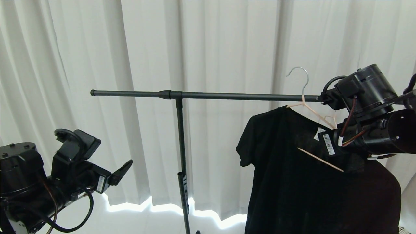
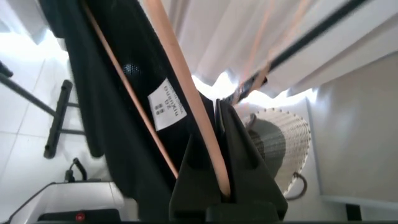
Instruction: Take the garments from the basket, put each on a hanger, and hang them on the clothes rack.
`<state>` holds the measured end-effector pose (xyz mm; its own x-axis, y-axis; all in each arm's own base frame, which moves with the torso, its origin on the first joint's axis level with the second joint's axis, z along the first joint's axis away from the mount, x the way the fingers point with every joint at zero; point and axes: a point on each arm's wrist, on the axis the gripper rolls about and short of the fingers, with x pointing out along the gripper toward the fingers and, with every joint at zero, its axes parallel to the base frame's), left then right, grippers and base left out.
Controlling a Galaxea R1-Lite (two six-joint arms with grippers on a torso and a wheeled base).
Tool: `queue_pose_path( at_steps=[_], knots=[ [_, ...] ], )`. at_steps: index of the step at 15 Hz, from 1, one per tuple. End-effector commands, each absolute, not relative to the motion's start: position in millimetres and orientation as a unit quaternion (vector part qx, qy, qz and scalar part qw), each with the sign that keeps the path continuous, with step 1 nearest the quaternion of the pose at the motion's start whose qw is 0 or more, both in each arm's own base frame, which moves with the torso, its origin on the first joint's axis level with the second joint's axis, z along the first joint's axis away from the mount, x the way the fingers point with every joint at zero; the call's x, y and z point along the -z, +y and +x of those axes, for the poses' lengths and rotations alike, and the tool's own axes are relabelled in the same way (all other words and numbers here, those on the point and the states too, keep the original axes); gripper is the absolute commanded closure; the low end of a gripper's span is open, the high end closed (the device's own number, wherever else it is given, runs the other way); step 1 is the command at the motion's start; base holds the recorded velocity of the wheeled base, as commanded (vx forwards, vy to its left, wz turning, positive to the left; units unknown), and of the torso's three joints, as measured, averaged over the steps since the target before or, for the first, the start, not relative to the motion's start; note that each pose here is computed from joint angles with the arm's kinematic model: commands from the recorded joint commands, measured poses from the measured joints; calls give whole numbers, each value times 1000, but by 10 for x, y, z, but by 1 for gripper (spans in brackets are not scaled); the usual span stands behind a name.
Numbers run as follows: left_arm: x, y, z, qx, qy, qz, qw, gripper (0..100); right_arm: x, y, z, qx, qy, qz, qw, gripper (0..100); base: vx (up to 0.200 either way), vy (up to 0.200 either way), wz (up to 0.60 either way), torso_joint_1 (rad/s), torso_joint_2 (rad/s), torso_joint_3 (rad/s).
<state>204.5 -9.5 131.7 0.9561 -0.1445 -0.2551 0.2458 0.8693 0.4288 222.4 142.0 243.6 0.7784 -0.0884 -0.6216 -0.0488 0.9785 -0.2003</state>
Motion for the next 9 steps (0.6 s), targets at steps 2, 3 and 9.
queue_pose_path(
  at_steps=[2, 3, 9],
  knots=[
    [-1335, -180, 2010, 121, 98, 237, 959, 0, -2401, 1439, 2247, 11, 338, -107, 935, 100, 200, 0, 0, 7, 12, 2],
    [-1335, -186, 2010, 122, 98, 237, 959, 0, -2401, 1439, 2247, 11, 338, -107, 935, 100, 200, 0, 0, -2, 2, 7],
    [-1357, -185, 2000, 121, 93, 237, 960, 0, -2229, 1468, 2339, 26, 356, -99, 929, 100, 33, 0, 0, 0, 0, 0]
  ],
)
